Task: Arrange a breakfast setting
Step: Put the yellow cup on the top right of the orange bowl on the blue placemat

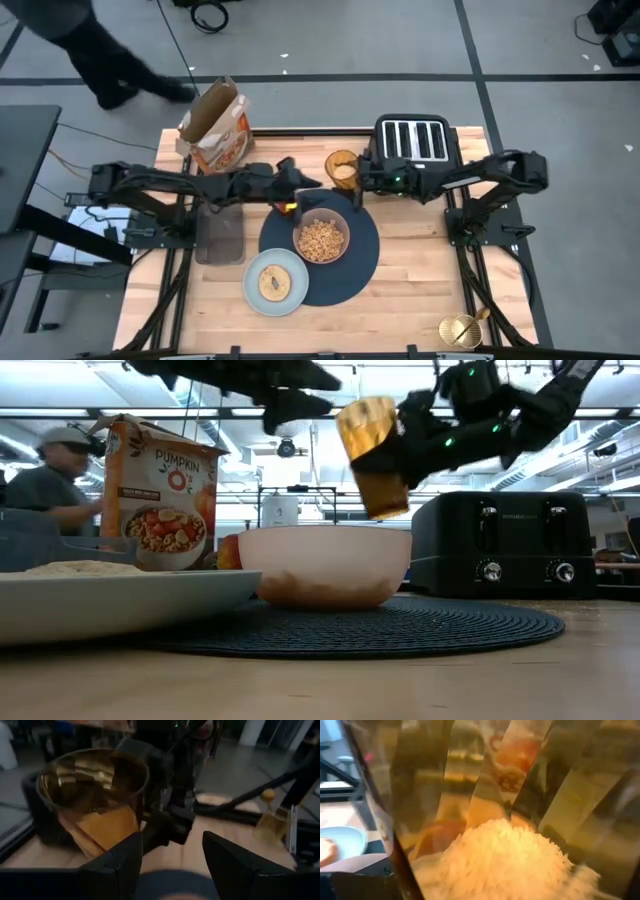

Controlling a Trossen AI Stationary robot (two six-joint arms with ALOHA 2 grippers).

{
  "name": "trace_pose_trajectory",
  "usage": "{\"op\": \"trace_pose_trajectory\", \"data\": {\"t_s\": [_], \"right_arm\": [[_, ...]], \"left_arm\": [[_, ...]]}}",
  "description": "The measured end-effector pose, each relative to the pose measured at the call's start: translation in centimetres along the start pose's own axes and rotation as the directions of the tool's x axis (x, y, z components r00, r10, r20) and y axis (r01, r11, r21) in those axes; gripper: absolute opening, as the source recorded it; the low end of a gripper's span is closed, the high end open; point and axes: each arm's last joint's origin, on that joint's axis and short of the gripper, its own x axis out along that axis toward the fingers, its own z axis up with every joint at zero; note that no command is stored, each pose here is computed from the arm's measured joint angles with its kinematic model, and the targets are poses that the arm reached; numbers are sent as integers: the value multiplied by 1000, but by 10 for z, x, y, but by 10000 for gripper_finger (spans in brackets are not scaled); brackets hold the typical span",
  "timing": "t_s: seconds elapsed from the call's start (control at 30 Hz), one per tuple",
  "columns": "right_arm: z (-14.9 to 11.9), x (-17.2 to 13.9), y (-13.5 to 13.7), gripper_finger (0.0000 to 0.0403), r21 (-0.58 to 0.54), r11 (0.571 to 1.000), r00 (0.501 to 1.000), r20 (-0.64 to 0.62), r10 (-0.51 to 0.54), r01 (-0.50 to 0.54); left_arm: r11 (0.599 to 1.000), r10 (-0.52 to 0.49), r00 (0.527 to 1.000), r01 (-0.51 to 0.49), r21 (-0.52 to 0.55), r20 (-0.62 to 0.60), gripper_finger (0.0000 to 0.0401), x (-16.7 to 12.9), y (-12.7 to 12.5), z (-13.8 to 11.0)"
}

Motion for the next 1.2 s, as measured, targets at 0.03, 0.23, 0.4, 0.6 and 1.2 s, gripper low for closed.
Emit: {"op": "trace_pose_trajectory", "data": {"t_s": [0.03,0.23,0.4,0.6,1.2], "right_arm": [[-4,5,0,353,-2,1000,1000,6,-15,15],[-21,20,1,353,11,997,996,48,-79,78],[-33,26,10,353,52,992,992,34,-119,118],[-47,14,35,353,123,984,990,39,-139,133],[-77,-21,58,353,135,951,956,56,-289,279]], "left_arm": [[1000,7,999,-7,2,-37,212,-7,0,1],[1000,16,987,-16,2,-159,212,-36,-5,4],[1000,22,972,-19,13,-235,212,-50,-7,2],[1000,19,951,-12,26,-308,212,-60,-10,-3],[1000,22,948,-25,-6,-317,212,-60,-11,-4]]}}
